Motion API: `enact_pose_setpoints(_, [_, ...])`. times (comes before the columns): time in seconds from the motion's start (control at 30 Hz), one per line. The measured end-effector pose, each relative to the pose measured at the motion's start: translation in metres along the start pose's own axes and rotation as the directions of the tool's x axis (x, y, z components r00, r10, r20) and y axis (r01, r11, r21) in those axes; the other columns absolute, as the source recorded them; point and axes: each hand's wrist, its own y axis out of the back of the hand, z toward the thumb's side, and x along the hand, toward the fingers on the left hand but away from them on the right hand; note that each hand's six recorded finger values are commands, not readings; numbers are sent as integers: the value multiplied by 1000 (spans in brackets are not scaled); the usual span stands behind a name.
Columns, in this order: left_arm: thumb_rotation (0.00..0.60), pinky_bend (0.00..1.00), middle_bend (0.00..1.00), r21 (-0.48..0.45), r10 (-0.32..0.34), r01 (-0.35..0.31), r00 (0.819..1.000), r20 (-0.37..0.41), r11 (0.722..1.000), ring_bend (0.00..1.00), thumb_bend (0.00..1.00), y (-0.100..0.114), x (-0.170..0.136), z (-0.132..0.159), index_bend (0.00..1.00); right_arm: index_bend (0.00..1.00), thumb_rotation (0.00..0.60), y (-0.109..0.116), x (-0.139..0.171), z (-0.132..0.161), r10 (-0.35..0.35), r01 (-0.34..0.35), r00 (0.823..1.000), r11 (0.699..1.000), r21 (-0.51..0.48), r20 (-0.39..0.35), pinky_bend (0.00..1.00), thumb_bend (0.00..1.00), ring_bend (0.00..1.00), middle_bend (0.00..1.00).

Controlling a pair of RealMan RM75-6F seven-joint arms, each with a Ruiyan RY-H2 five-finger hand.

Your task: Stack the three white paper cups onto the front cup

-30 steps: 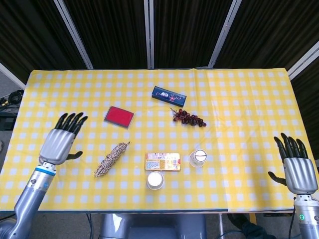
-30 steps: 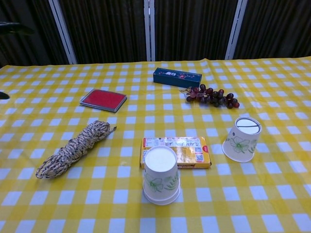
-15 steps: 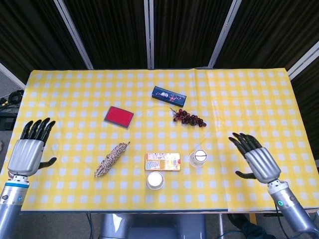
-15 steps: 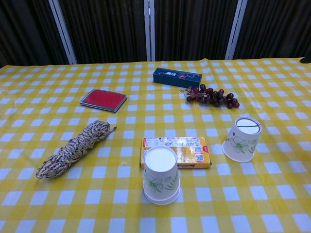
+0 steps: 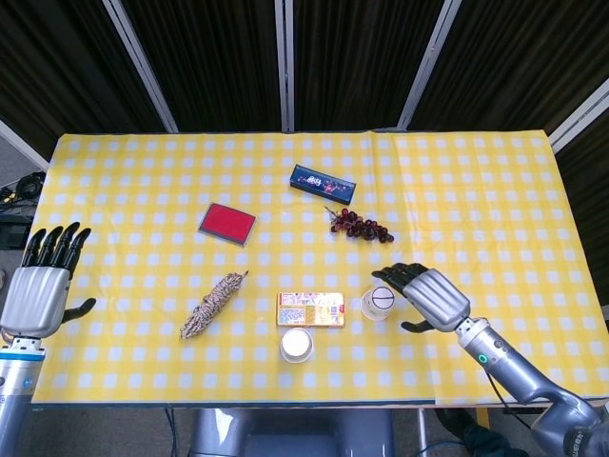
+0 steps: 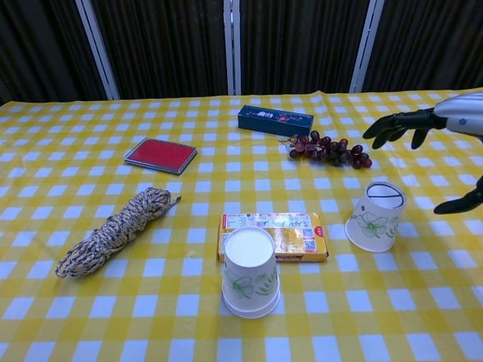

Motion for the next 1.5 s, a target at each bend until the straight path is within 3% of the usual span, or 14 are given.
enact_pose_setpoints(0.17, [600, 0, 0, 7, -4, 4, 1000, 9, 1000, 0, 0, -2, -2, 3, 0, 135, 600, -16, -15, 12, 52, -51, 998, 998, 47, -26, 305, 72, 206, 211])
enact_pose_setpoints(0.47, [600, 0, 0, 5, -16, 16, 1000, 9, 1000, 0, 0, -4, 0, 3, 0, 163, 600, -30, -29, 16, 81, -79, 997, 990, 116, -15, 308, 82, 271, 255])
enact_pose_setpoints(0.6, [600, 0, 0, 3, -22, 22, 1000, 13, 1000, 0, 0, -5, 0, 3, 0, 196, 600, -35, -31, 10, 94, -94, 996, 987, 127, 9, 355, 124, 310, 293])
enact_pose_setpoints(0.83, [600, 0, 0, 2, -31, 31, 999, 18, 1000, 0, 0, -6, 3, 3, 0, 343, 600, -42, -34, 1, 96, -101, 995, 986, 134, 39, 500, 245, 432, 407])
enact_pose_setpoints(1.03, [600, 0, 0, 4, -39, 39, 999, 25, 999, 0, 0, -8, 4, 4, 0, 372, 600, -43, -33, 0, 97, -102, 994, 986, 135, 43, 517, 276, 452, 430])
enact_pose_setpoints(1.23, [600, 0, 0, 3, -42, 42, 999, 28, 999, 0, 0, -8, 4, 5, 0, 366, 600, -29, -30, 7, 55, -57, 998, 991, 123, 20, 516, 282, 452, 430])
enact_pose_setpoints(1.5, [600, 0, 0, -6, -39, 39, 999, 34, 999, 0, 0, -6, 3, 5, 0, 360, 600, 17, -12, 38, -41, 48, 996, 995, 93, -81, 516, 283, 452, 431])
